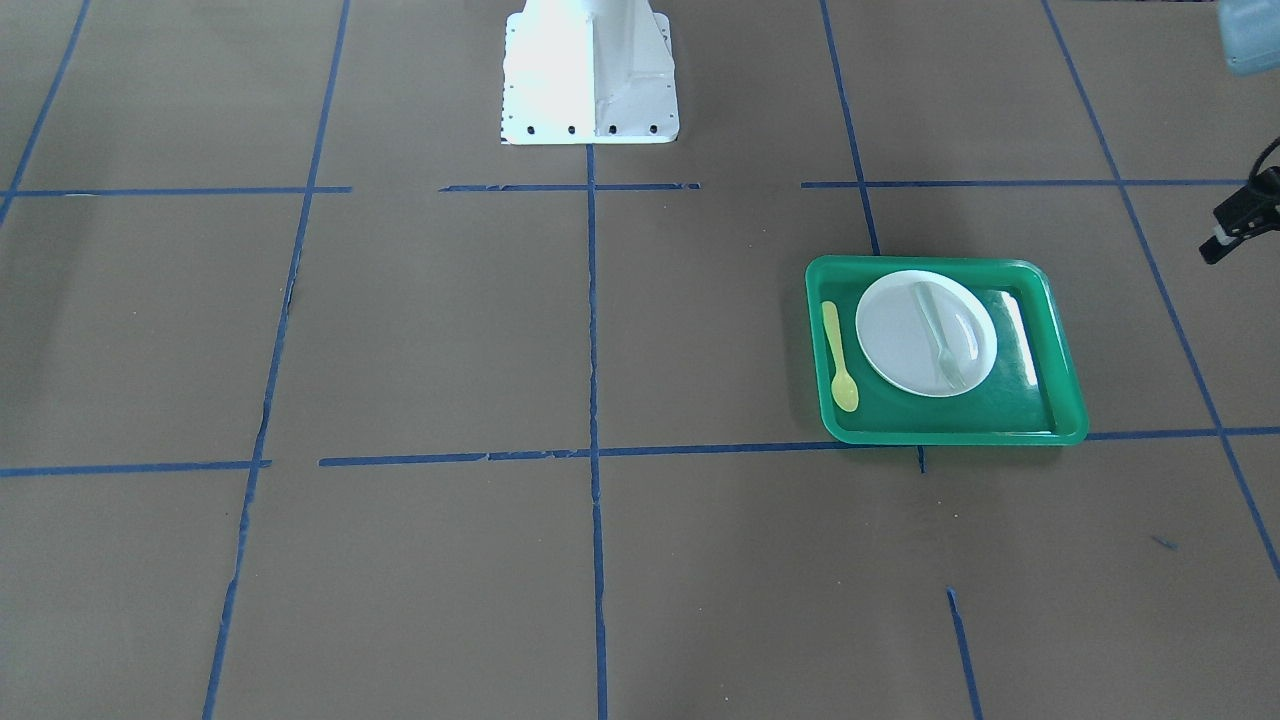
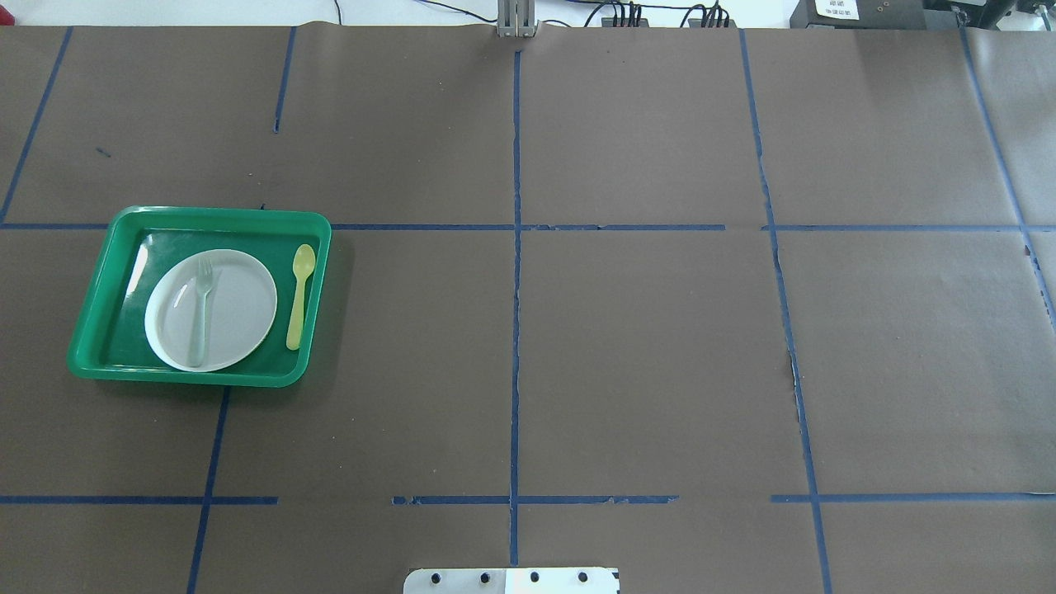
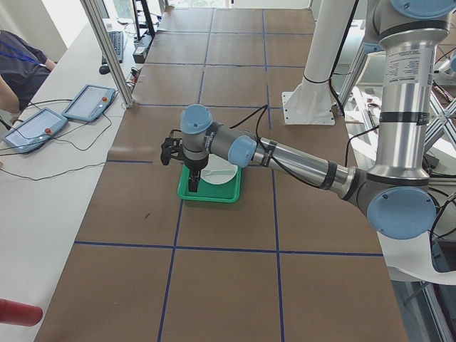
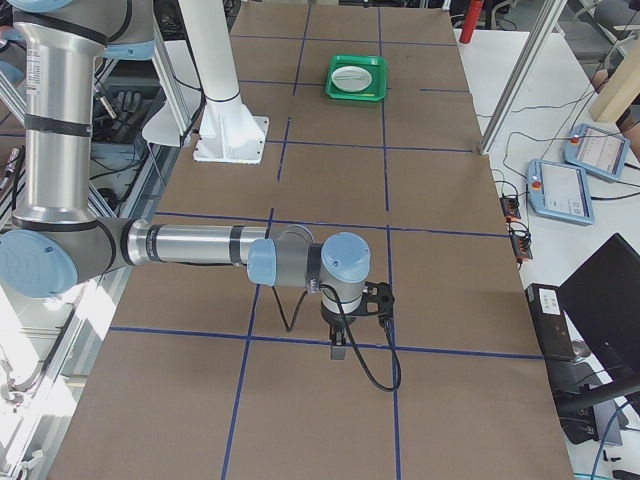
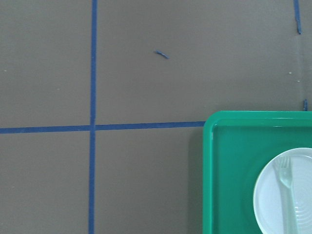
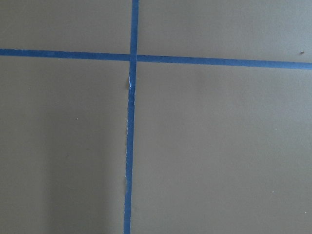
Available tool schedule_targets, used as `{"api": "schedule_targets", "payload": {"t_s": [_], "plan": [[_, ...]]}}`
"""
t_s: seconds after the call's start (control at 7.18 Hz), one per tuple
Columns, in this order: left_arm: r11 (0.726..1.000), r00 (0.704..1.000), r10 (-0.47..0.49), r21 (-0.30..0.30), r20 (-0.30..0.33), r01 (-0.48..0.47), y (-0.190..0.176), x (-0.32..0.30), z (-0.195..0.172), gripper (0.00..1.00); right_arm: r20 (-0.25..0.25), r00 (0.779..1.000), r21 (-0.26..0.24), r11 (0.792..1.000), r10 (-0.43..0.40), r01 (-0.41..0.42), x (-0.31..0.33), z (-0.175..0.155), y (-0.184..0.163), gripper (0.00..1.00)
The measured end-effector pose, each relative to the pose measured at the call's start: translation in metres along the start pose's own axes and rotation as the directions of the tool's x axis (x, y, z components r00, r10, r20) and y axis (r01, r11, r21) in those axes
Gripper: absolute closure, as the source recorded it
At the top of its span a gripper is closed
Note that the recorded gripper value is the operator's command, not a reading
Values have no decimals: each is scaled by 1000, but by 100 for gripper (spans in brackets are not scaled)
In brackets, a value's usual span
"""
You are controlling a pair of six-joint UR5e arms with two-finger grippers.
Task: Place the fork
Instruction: 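Move the left gripper over the white fork on the white plate, then lower the left gripper and grasp the white fork's handle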
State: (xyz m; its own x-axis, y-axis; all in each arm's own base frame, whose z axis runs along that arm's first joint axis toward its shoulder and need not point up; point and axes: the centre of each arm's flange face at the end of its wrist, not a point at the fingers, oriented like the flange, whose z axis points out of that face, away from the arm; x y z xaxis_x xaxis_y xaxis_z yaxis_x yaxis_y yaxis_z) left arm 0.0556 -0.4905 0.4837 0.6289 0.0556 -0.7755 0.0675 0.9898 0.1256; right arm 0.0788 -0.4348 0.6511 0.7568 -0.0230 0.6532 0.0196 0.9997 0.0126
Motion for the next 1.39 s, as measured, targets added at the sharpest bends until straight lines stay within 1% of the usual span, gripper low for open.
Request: {"api": "schedule_targets", "payload": {"t_s": [0.28,0.56,0.7,0.84,0.97,1.11,1.39], "plan": [[1000,1000,17,3,7,-17,7,30,38,0,0,1000,0,1000,-1,1,0,0,0,0],[997,997,75,7,18,-76,12,58,68,0,0,1000,0,1000,-1,1,0,0,0,0],[998,998,68,-2,15,-68,14,80,82,0,0,1000,0,1000,-1,1,0,0,0,0],[999,999,34,-11,19,-34,14,110,101,0,0,1000,0,1000,0,0,0,0,0,0],[1000,999,7,-15,36,-7,14,138,126,0,0,1000,0,1000,0,0,0,0,0,0],[1000,999,-1,-23,53,2,14,156,148,0,0,1000,0,1000,0,0,0,0,0,0],[999,996,-5,-41,84,8,18,169,185,0,0,1000,0,1000,0,0,0,0,0,0]]}}
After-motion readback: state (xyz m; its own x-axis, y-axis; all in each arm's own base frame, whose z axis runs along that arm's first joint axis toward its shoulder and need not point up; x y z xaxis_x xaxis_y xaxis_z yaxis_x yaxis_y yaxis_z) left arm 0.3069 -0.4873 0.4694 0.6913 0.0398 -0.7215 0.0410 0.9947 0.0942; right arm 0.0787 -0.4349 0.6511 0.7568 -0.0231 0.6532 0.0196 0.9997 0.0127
